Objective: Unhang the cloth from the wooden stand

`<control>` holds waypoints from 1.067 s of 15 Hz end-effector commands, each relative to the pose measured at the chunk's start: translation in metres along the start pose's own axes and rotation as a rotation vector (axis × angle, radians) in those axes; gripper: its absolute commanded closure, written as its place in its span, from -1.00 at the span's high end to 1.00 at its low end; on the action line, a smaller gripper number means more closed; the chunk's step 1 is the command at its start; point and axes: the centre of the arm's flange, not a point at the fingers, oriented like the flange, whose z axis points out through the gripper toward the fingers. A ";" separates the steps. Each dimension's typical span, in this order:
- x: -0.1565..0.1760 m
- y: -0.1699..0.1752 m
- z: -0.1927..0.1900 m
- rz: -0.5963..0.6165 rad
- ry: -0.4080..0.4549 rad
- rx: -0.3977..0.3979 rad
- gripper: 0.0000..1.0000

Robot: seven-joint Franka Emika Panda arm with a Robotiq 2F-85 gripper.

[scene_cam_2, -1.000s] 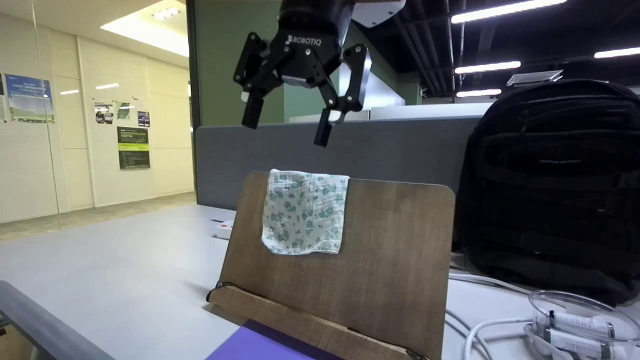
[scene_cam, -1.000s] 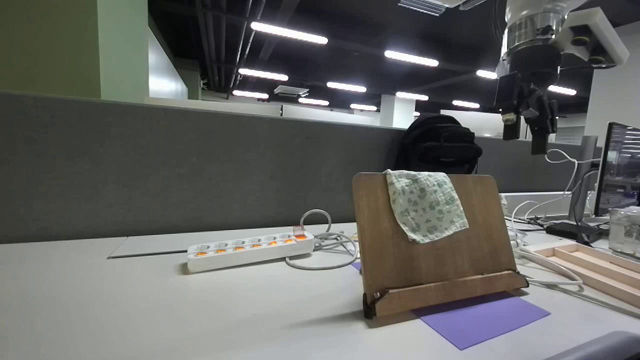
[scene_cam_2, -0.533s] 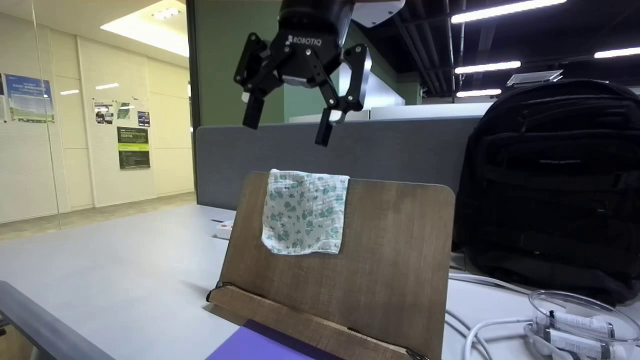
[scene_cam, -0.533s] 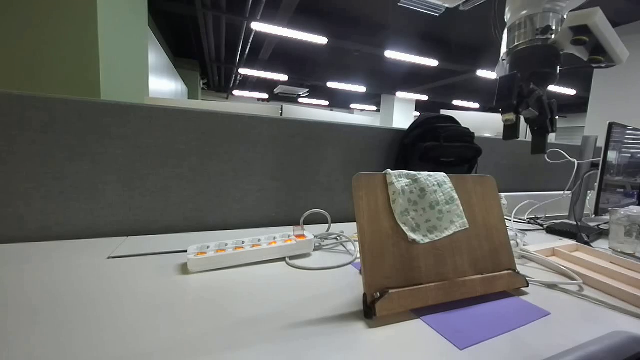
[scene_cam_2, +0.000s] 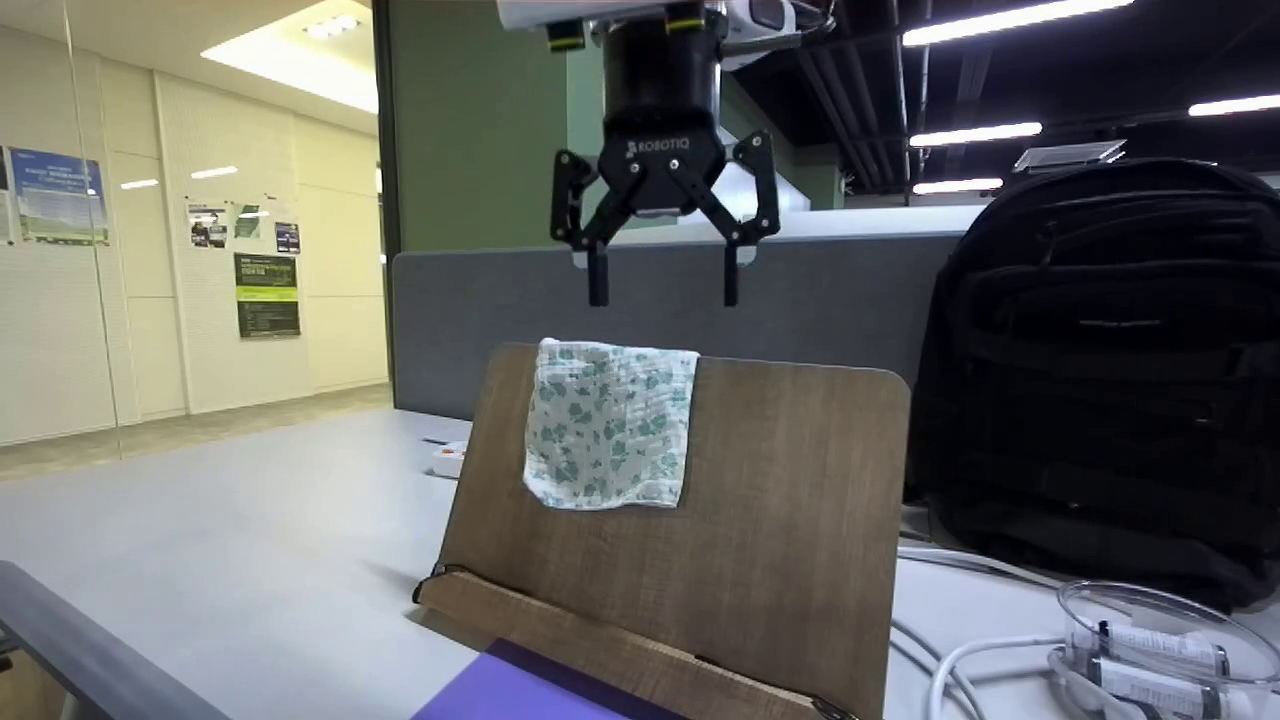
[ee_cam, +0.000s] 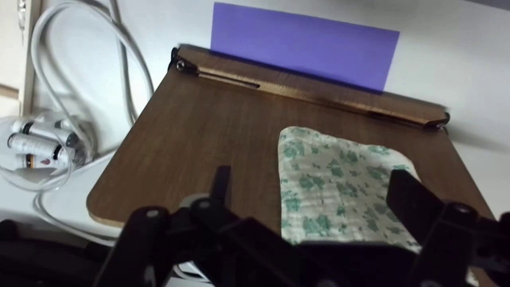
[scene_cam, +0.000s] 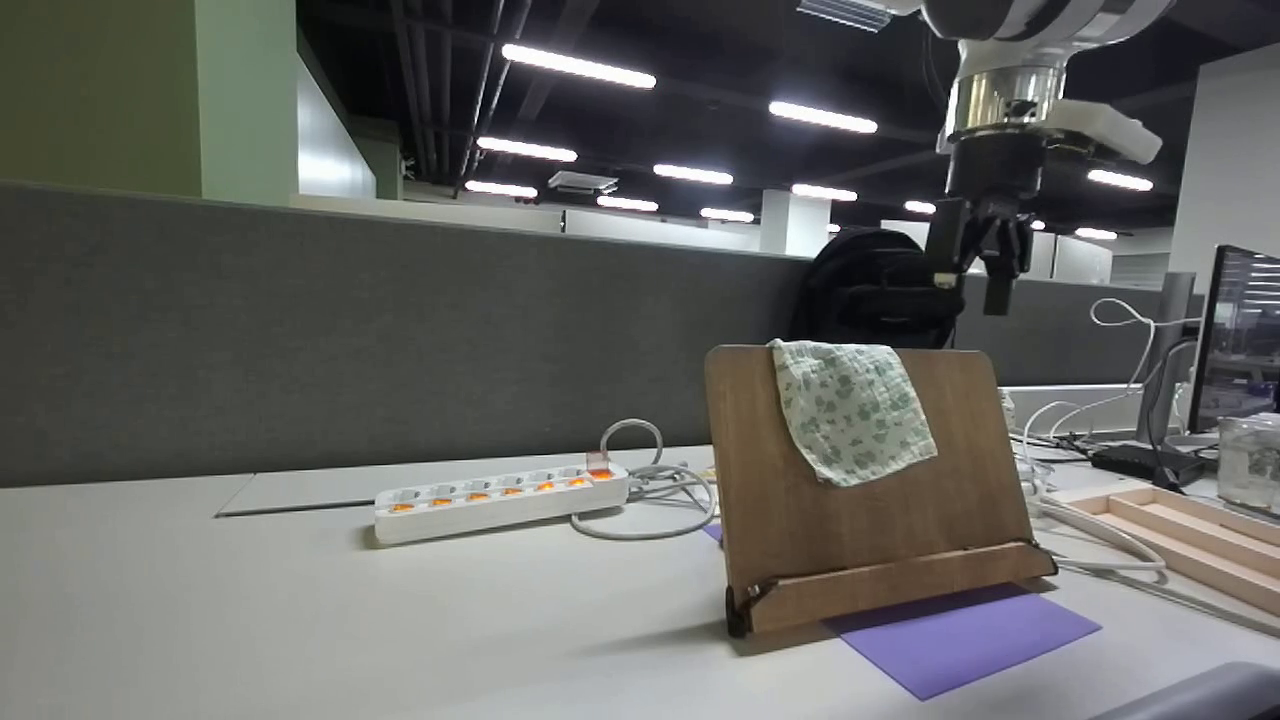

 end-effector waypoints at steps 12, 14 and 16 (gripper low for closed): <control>0.041 -0.022 0.063 -0.032 0.077 -0.057 1.00; 0.041 -0.023 0.066 -0.030 0.071 -0.045 0.46; 0.041 -0.025 0.068 -0.024 0.072 -0.034 0.16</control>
